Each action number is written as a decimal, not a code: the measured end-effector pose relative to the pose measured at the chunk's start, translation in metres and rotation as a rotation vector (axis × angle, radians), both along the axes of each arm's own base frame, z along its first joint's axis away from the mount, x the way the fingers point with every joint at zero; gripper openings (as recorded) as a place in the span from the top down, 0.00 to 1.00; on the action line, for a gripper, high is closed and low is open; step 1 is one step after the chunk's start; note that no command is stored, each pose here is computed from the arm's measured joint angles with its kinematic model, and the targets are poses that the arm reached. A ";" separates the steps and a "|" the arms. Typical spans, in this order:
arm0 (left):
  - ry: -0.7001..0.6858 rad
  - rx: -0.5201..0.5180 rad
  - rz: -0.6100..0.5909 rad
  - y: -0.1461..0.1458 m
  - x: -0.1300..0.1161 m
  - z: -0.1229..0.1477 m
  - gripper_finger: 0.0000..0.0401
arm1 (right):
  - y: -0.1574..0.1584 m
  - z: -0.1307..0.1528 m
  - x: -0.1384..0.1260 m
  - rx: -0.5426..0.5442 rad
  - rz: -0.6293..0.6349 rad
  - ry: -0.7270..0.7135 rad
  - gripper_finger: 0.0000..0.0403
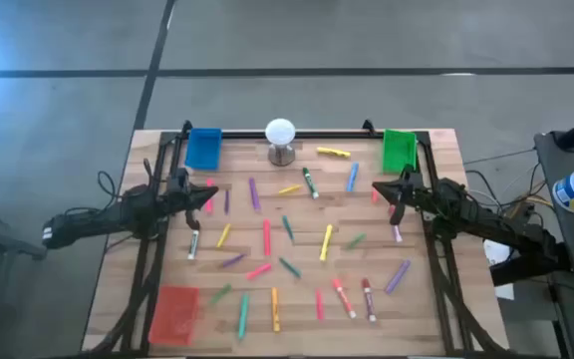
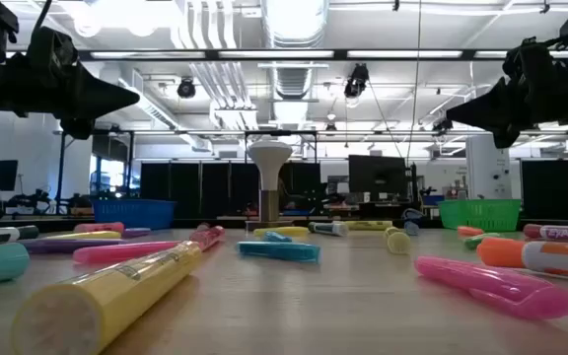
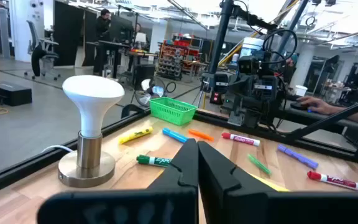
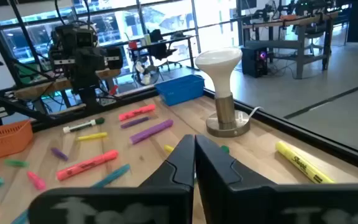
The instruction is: Pick & Place Markers
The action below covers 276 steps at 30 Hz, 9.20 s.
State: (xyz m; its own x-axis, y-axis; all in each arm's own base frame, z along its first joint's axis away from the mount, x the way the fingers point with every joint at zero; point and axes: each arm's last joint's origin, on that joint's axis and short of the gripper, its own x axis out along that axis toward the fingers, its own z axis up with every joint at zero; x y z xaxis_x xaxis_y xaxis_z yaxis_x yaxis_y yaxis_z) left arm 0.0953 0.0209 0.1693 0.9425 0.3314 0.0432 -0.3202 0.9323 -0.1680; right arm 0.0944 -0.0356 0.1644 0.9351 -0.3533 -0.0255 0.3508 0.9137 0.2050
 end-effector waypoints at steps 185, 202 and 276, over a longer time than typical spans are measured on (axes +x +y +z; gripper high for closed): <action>0.017 -0.003 0.000 0.000 0.001 -0.001 1.00 | 0.025 0.003 0.243 1.004 -0.464 0.873 0.86; 0.026 -0.004 0.000 0.000 0.001 -0.002 1.00 | -0.191 0.074 0.082 0.912 -0.909 0.919 0.84; 0.004 -0.001 0.001 0.000 0.001 0.000 1.00 | -0.121 0.049 0.072 0.121 -0.295 0.464 0.98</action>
